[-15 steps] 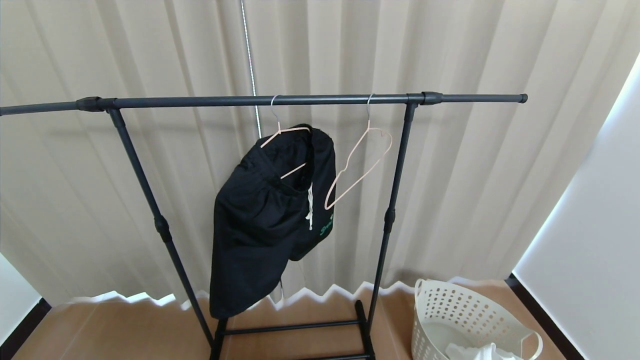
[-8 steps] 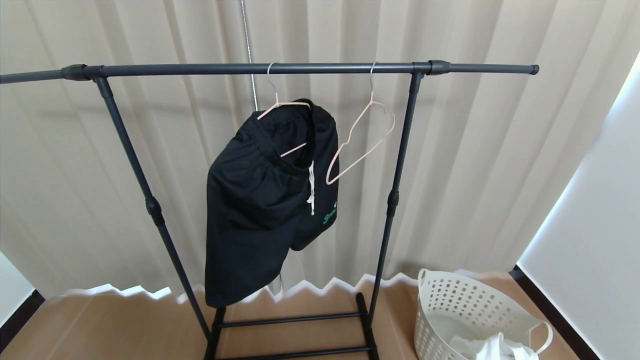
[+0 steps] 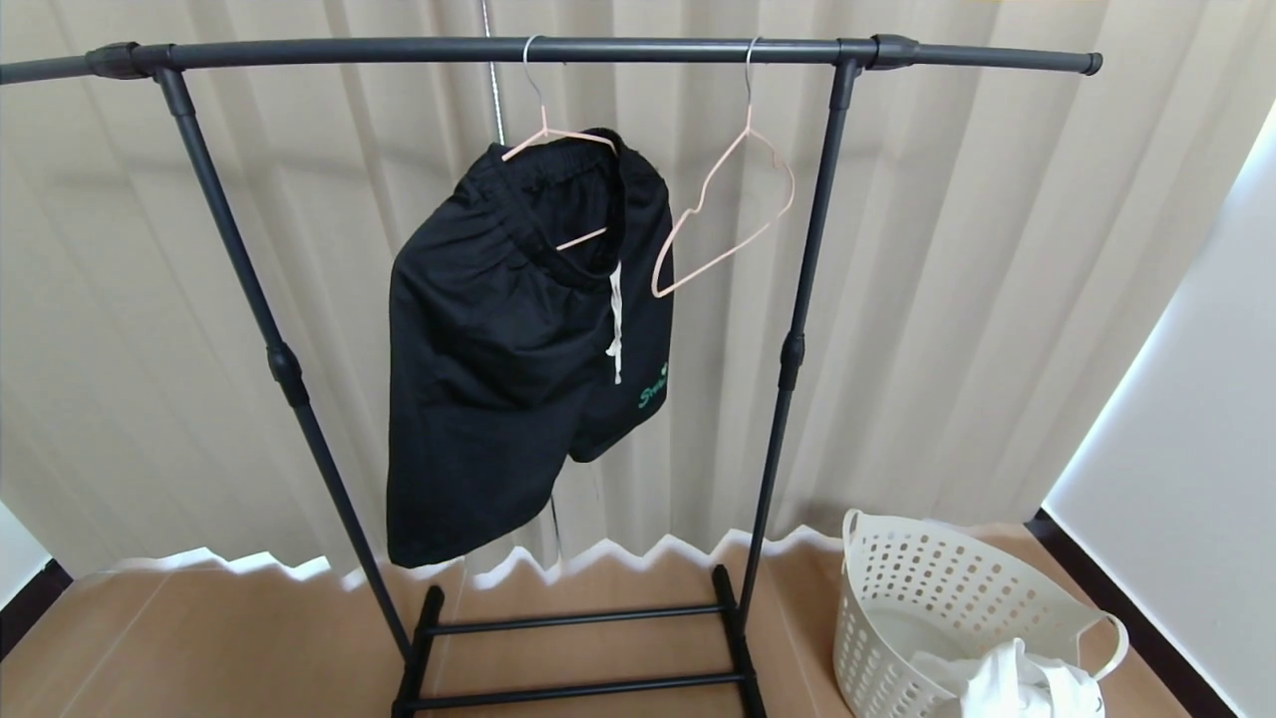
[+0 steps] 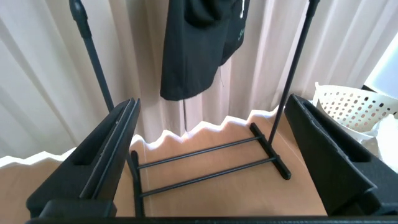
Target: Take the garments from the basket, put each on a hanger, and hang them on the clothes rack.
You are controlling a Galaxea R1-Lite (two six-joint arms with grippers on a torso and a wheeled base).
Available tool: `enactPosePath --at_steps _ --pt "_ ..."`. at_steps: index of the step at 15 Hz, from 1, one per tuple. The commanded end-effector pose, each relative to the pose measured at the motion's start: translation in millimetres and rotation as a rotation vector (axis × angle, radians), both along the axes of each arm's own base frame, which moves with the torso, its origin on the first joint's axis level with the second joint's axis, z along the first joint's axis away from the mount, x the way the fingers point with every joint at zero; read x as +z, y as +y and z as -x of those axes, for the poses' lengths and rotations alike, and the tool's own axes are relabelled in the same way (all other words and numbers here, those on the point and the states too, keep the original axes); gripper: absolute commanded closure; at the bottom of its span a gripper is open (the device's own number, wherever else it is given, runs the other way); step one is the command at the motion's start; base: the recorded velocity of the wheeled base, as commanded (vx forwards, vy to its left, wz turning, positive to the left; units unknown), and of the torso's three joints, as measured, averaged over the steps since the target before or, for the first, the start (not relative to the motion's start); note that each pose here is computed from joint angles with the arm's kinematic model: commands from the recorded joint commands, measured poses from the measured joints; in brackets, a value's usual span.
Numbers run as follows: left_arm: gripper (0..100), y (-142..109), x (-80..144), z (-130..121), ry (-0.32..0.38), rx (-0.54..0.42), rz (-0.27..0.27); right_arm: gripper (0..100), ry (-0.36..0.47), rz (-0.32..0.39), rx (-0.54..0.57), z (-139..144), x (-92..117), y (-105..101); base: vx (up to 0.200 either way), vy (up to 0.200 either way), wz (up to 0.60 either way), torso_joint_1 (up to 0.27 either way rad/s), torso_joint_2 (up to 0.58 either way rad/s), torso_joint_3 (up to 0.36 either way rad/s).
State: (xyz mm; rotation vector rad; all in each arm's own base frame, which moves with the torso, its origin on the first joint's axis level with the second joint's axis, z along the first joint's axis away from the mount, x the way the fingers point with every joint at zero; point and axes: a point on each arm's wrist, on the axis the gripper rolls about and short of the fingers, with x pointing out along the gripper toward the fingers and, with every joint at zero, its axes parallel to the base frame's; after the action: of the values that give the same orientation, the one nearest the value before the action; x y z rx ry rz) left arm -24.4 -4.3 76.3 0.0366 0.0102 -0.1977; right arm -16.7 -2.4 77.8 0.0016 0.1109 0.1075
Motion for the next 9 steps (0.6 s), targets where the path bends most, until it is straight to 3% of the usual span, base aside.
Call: enactPosePath --at_steps 1,9 --pt "0 0.0 0.0 -0.1 0.001 0.000 0.000 0 0.003 0.000 0.001 -0.1 -0.1 0.0 0.000 0.000 0.00 -0.124 0.48 0.344" --pt "0 0.0 0.0 -0.1 0.002 0.000 0.001 0 0.001 -0.001 0.001 -0.2 0.1 0.0 0.000 0.000 0.00 -0.072 0.43 0.358"
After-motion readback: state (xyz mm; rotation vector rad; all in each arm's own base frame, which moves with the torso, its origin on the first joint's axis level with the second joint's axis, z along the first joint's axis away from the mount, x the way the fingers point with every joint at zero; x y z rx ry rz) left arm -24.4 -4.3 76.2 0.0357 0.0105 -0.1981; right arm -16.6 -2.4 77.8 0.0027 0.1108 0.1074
